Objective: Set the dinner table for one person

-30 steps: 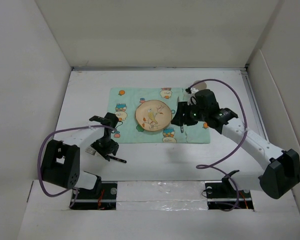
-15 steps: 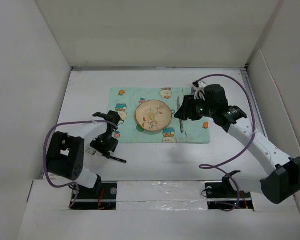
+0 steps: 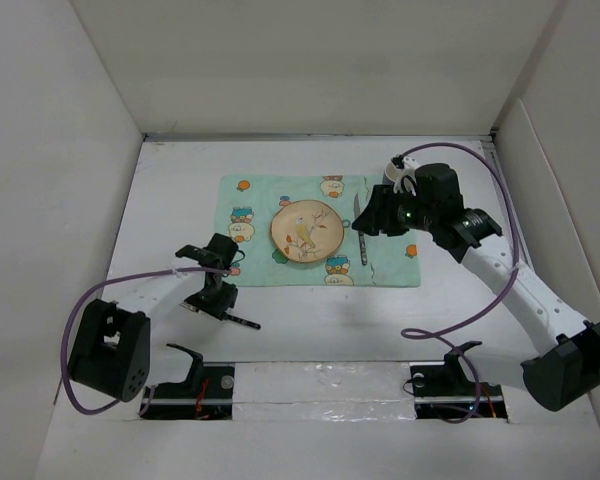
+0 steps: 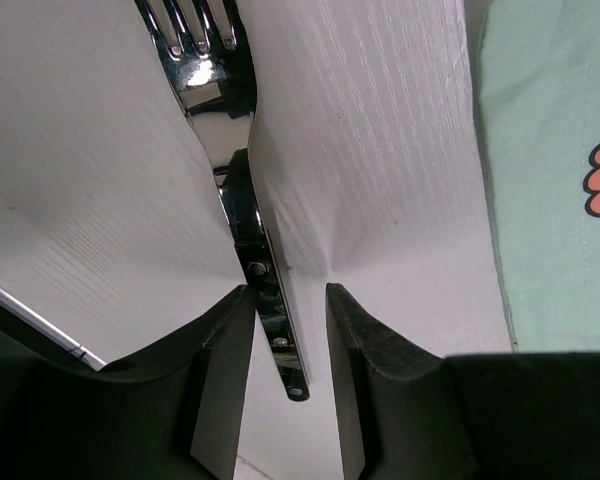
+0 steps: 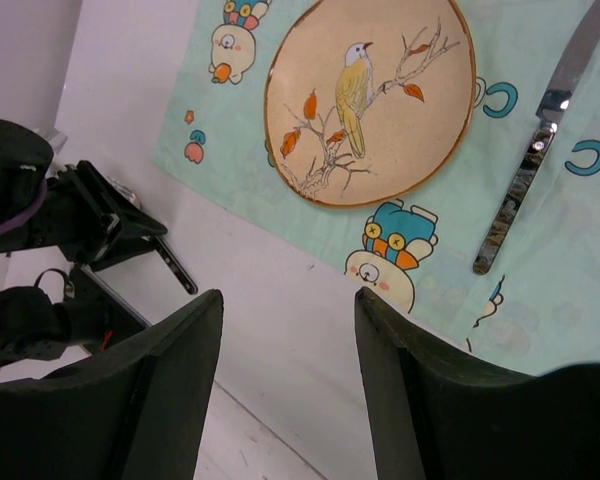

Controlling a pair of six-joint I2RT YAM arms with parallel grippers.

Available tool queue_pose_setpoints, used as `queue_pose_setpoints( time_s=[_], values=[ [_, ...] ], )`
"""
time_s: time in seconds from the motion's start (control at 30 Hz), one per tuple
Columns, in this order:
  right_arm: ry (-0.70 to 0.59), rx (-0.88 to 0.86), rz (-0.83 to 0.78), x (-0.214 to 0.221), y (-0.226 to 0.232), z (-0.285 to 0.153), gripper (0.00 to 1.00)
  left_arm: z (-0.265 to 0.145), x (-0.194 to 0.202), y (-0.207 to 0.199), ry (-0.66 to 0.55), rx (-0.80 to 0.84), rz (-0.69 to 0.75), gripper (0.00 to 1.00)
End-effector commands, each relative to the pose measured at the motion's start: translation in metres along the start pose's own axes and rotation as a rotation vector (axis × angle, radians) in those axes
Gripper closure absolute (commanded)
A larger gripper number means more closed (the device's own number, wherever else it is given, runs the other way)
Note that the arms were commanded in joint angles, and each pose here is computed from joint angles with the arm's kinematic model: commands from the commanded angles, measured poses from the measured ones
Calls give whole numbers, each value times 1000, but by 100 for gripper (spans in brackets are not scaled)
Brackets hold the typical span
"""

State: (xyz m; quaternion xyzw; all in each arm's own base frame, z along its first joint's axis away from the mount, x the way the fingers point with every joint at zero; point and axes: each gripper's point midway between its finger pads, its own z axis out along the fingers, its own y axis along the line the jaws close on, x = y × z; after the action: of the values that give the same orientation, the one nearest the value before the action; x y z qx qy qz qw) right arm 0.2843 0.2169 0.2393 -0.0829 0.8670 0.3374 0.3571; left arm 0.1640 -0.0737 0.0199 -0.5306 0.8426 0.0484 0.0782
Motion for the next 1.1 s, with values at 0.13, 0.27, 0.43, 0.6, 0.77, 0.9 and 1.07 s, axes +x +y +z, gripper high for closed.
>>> queue_pose_setpoints(
  time_s=[0.13,0.27,0.43,0.6,0.77,0.9,1.07],
  values=[
    [-64,-34,-42,-23,16,-16,40,19,11,-9,9,-26,36,76],
    [-53,-41,-37,-19,16,-14,40,22,30,8,44,-49,58,70],
    [-56,-39,-39,-22,17,-15,40,27,38,13,78,4,-19,64],
    [-70,-39,-43,-24,18,-19,40,27,44,11,70,40,-65,65],
    [-63,-51,-43,-21,20,-20,40,21,33,7,19,69,-49,100],
    [-57,-36,-40,-19,16,-18,40,-4,24,4,-17,85,-27,100],
    [-53,-28,-32,-15,10,-15,40,-71,-4,6,-105,153,22,100]
  ],
)
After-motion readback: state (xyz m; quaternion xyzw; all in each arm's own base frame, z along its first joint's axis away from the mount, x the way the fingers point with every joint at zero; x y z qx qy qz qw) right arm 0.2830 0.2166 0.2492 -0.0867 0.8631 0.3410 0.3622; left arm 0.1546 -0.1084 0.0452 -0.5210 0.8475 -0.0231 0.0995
